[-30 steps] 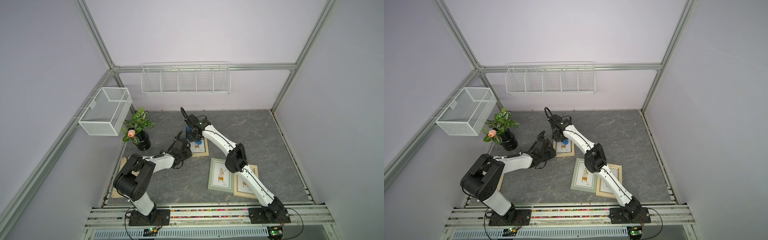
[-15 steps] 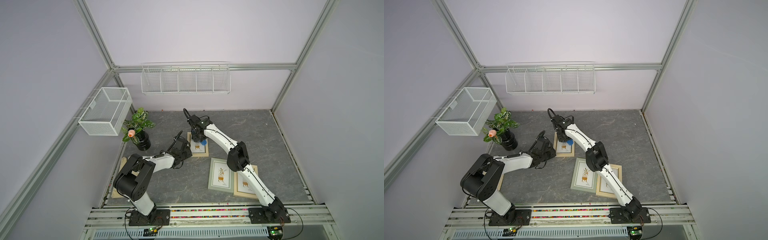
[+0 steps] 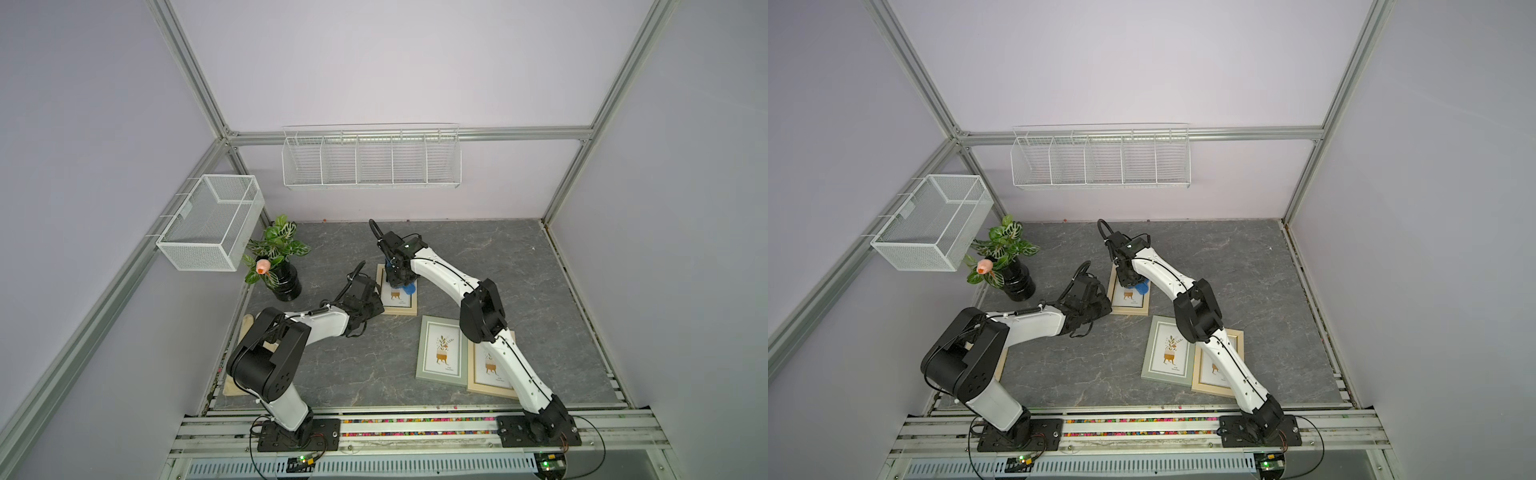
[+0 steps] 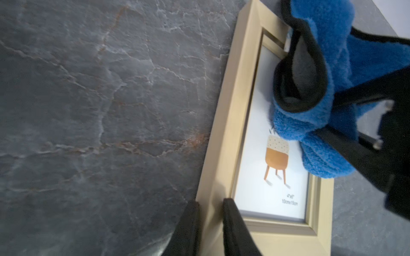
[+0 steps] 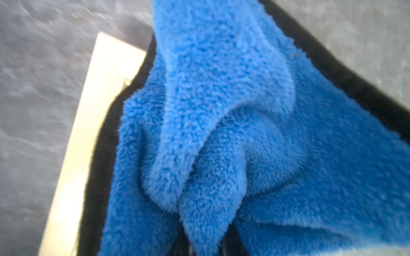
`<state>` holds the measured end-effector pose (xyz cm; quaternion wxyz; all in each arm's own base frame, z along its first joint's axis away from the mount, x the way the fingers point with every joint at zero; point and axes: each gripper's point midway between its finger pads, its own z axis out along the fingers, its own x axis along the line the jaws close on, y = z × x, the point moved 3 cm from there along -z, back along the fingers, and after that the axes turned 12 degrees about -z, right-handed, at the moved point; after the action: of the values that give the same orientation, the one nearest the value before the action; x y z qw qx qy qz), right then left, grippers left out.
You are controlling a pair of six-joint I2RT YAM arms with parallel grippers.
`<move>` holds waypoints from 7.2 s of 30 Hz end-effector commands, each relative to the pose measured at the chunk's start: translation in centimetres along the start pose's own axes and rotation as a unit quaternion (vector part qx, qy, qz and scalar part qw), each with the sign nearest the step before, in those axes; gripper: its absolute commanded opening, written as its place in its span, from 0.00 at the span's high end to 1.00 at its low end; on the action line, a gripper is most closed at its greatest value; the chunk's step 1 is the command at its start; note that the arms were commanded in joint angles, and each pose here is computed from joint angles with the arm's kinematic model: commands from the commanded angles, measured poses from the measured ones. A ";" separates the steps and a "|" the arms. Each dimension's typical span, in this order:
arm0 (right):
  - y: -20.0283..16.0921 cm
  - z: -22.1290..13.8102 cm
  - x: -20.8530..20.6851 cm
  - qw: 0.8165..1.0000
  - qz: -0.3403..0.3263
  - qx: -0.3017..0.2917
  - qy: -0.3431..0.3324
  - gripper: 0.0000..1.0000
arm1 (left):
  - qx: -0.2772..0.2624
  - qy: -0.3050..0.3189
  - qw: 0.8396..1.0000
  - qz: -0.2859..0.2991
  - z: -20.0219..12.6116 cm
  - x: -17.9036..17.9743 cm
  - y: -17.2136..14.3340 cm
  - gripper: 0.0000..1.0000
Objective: Wipe the picture frame with a cloth
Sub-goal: Wipe the dirt from the picture frame.
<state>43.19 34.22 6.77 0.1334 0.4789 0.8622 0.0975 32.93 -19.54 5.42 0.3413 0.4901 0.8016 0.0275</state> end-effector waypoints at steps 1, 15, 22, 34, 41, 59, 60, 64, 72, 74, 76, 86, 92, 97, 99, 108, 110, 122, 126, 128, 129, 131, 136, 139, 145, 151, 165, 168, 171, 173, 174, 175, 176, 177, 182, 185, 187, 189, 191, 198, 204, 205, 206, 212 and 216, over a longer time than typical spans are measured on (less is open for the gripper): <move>-1.6 -0.3 -0.7 1.000 0.003 0.013 -0.002 0.93 | 0.090 0.157 0.983 0.017 0.4 8.2 -5.0 0.77; -7.2 -1.7 4.0 0.996 -0.002 0.014 0.091 0.93 | 0.103 0.140 0.984 0.022 1.1 8.1 -5.6 0.77; -4.8 -0.7 2.3 0.996 0.016 0.001 0.082 0.93 | 0.106 0.137 0.985 0.024 0.9 7.9 -5.6 0.77; -1.8 0.0 3.2 0.997 -0.006 -0.001 0.075 0.93 | 0.104 0.138 0.985 0.022 0.7 7.8 -5.6 0.77; -5.1 -0.9 5.8 0.994 -0.005 0.005 0.113 0.93 | 0.103 0.137 0.985 0.020 0.8 8.0 -5.6 0.77; 0.5 0.3 2.6 0.997 0.000 -0.008 0.071 0.93 | 0.104 0.137 0.985 0.019 0.8 7.8 -5.7 0.77; 0.1 0.2 3.0 0.997 -0.006 -0.006 0.072 0.93 | 0.104 0.137 0.985 0.020 0.8 7.9 -5.6 0.77; -2.0 -0.8 4.9 0.995 -0.010 -0.010 0.095 0.93 | 0.102 0.137 0.985 0.018 0.8 7.9 -5.6 0.77; -2.8 -1.5 4.0 0.996 0.003 -0.022 0.088 0.93 | 0.105 0.139 0.985 0.018 0.9 8.1 -5.8 0.77; -1.6 -1.0 3.0 0.996 0.011 -0.026 0.084 0.93 | 0.105 0.140 0.984 0.018 0.9 8.1 -5.8 0.77; -0.2 -0.2 2.0 0.997 0.013 -0.026 0.070 0.93 | 0.105 0.141 0.984 0.019 0.8 8.1 -5.8 0.77; 0.7 -0.6 0.6 1.000 -0.006 -0.010 0.022 0.93 | 0.099 0.143 0.984 0.019 0.4 8.0 -5.5 0.77; 0.6 -1.6 2.8 0.998 -0.012 -0.036 0.042 0.93 | 0.100 0.143 0.985 0.018 0.4 8.0 -5.6 0.77; 2.1 -0.6 2.1 0.999 -0.017 -0.029 0.021 0.93 | 0.103 0.142 0.984 0.018 0.5 7.9 -5.6 0.77; 2.5 -0.1 1.5 0.999 -0.014 -0.026 0.013 0.93 | 0.102 0.144 0.984 0.018 0.4 8.0 -5.6 0.77; 0.9 -0.3 -2.0 0.998 -0.018 0.009 -0.055 0.93 | 0.097 0.148 0.984 0.018 0.3 8.2 -5.5 0.77; 0.7 -0.8 -2.0 0.998 -0.017 -0.001 -0.053 0.93 | 0.098 0.148 0.984 0.018 0.3 8.2 -5.5 0.77; 2.0 0.4 1.1 1.000 -0.019 -0.013 0.005 0.93 | 0.099 0.148 0.984 0.022 0.5 7.9 -5.4 0.77; 1.7 0.8 -0.8 1.000 -0.009 0.000 -0.016 0.93 | 0.099 0.149 0.984 0.022 0.4 7.9 -5.4 0.77; 1.3 0.6 -1.8 0.999 -0.010 0.007 -0.036 0.93 | 0.099 0.150 0.984 0.021 0.4 8.0 -5.4 0.77; 1.0 0.4 -2.3 0.999 -0.012 0.011 -0.045 0.93 | 0.100 0.150 0.983 0.021 0.5 8.0 -5.4 0.77; 0.9 -0.3 -2.7 0.999 -0.014 0.004 -0.052 0.93 | 0.099 0.148 0.984 0.023 0.4 7.9 -5.3 0.77; 0.4 -0.2 -1.2 1.000 -0.009 -0.016 0.004 0.93 | 0.097 0.123 0.987 0.048 -0.4 5.8 -4.2 0.75; 0.2 0.9 -0.2 1.000 -0.006 -0.003 0.024 0.93 | 0.091 0.086 0.990 0.069 -1.1 3.5 -3.2 0.70; 0.1 1.6 0.8 0.999 -0.003 -0.010 0.046 0.93 | 0.099 0.033 0.990 0.097 -0.8 0.8 -2.7 0.60; -0.2 1.5 0.8 0.999 -0.003 -0.013 0.048 0.93 | 0.115 0.032 0.988 0.099 0.6 0.8 -3.2 0.57; -1.0 0.1 -0.9 1.000 -0.005 -0.013 0.004 0.93 | 0.099 0.167 0.973 0.125 1.6 5.8 -3.6 0.73; -2.0 -0.5 -0.8 1.000 -0.012 -0.013 0.002 0.93 | 0.100 0.180 0.971 0.118 1.6 6.7 -4.0 0.75; -3.4 -0.9 -0.1 1.000 -0.019 -0.009 0.007 0.93 | 0.105 0.172 0.974 0.107 1.9 6.9 -4.5 0.77; -3.8 -0.9 0.6 1.000 -0.019 -0.008 0.020 0.93 | 0.111 0.161 0.975 0.102 2.1 6.9 -4.9 0.77; -3.8 -0.7 0.9 0.999 -0.018 -0.008 0.027 0.93 | 0.112 0.157 0.976 0.100 2.2 6.8 -5.1 0.77; -3.5 -0.6 1.2 0.999 -0.016 -0.009 0.034 0.93 | 0.114 0.153 0.977 0.099 2.3 6.7 -5.1 0.78; -3.2 -0.4 1.5 0.999 -0.017 -0.010 0.038 0.93 | 0.116 0.152 0.976 0.100 2.4 6.7 -5.3 0.78; -2.7 -0.3 1.8 0.999 -0.019 -0.012 0.039 0.93 | 0.117 0.152 0.976 0.101 2.4 6.7 -5.4 0.78; -0.2 0.6 3.1 0.998 -0.024 -0.015 0.054 0.93 | 0.115 0.151 0.976 0.104 2.1 6.5 -5.4 0.78; 0.4 1.0 1.8 0.999 -0.019 0.000 0.032 0.93 | 0.112 0.158 0.976 0.103 1.8 6.7 -5.3 0.78; 0.5 1.1 0.2 1.000 -0.015 0.006 0.007 0.93 | 0.108 0.165 0.975 0.102 1.6 7.0 -5.2 0.78; 0.1 0.9 -1.4 0.999 -0.021 0.011 -0.026 0.93 | 0.106 0.169 0.975 0.101 1.5 7.2 -5.2 0.78; -0.6 0.6 -2.3 0.999 -0.021 0.014 -0.037 0.93 | 0.103 0.175 0.974 0.098 1.5 7.5 -5.2 0.78; -3.4 -0.7 -1.4 0.999 -0.032 0.008 -0.036 0.93 | 0.103 0.195 0.971 0.089 1.9 8.0 -5.3 0.78; -6.6 -0.7 0.6 1.000 -0.023 0.016 0.008 0.93 | 0.101 0.188 0.973 0.085 2.2 7.8 -5.3 0.78; -6.5 -0.7 0.3 1.000 -0.022 0.014 0.006 0.93 | 0.102 0.188 0.973 0.085 2.2 7.8 -5.3 0.78; -6.1 -0.7 -0.1 1.000 -0.020 0.010 0.001 0.93 | 0.102 0.188 0.973 0.085 2.2 7.9 -5.3 0.78; -2.3 -0.3 -2.5 1.000 -0.004 -0.001 0.000 0.93 | 0.103 0.178 0.975 0.079 2.4 7.5 -5.4 0.78; -2.4 0.1 -1.5 1.000 -0.003 0.011 0.021 0.93 | 0.106 0.174 0.976 0.073 2.5 6.9 -5.2 0.78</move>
<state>43.91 32.22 7.76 0.1461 0.4778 0.8554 0.1368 33.67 -21.76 4.71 0.3133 0.5557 0.7685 0.0501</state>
